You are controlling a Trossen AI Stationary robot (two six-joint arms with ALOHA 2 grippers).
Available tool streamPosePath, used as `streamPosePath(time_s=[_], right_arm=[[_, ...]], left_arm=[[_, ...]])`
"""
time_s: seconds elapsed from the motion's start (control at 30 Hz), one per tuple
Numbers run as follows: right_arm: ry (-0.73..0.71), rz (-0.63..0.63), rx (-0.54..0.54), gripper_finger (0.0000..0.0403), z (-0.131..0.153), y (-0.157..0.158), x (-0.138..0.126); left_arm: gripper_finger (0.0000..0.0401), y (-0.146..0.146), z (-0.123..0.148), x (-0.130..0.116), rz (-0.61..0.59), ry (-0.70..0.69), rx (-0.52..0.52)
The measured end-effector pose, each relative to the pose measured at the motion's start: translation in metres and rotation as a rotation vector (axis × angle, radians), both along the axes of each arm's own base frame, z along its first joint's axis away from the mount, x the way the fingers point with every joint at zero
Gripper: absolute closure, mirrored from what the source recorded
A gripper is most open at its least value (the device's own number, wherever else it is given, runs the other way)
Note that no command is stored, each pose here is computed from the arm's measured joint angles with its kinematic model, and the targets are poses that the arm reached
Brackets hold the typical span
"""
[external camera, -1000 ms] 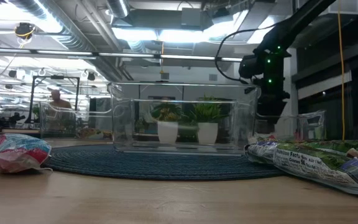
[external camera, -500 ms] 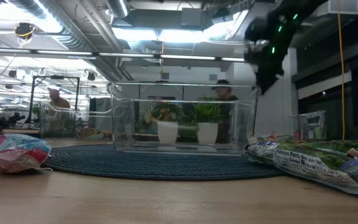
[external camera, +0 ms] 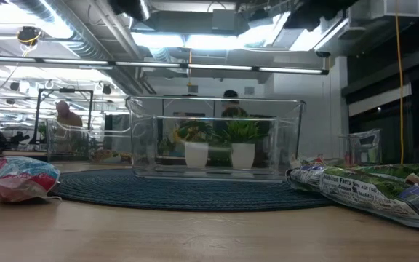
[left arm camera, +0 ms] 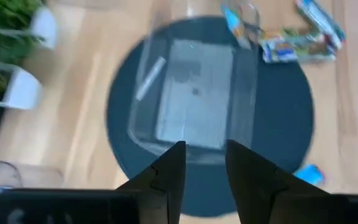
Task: Pick and place Granola Bars by type
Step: Put the red granola bar into the top right transparent bin
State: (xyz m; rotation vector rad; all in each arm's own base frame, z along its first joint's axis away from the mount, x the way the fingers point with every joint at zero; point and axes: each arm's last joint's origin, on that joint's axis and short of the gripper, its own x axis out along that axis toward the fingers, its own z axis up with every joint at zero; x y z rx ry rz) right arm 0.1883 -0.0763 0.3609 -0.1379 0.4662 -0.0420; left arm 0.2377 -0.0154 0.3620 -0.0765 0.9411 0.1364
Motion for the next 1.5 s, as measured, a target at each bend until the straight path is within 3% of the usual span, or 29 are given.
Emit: streamPosePath(time_s=[0.3,0.7,0.9,1.23,1.5], right_arm=[[-0.022,0.112,-0.024,0.0241,-0.008,0.024,0.009],[-0.012,0.088,-0.042,0.0241,-0.009,0.027,0.010],[-0.019,0.062,-0.036,0.0241,-0.008,0.026,0.010],[-0.035,0.032,0.021,0.0241,-0.007,0.026,0.010],[-0.035,0.029,0.043,0.0241,-0.007,0.028,0.011]], left_arm=[[0.0290,-0.034,-0.063,-0.011,-0.050,0.222,-0.099],[0.0299,-0.073,-0.127,-0.023,-0.228,0.231,-0.113],[0.0264,-0.077,-0.139,-0.024,-0.254,0.243,-0.135],[0.0167,-0.087,-0.163,-0.003,-0.319,0.266,-0.093],[0.0150,-0.103,-0.185,0.006,-0.408,0.293,-0.055]])
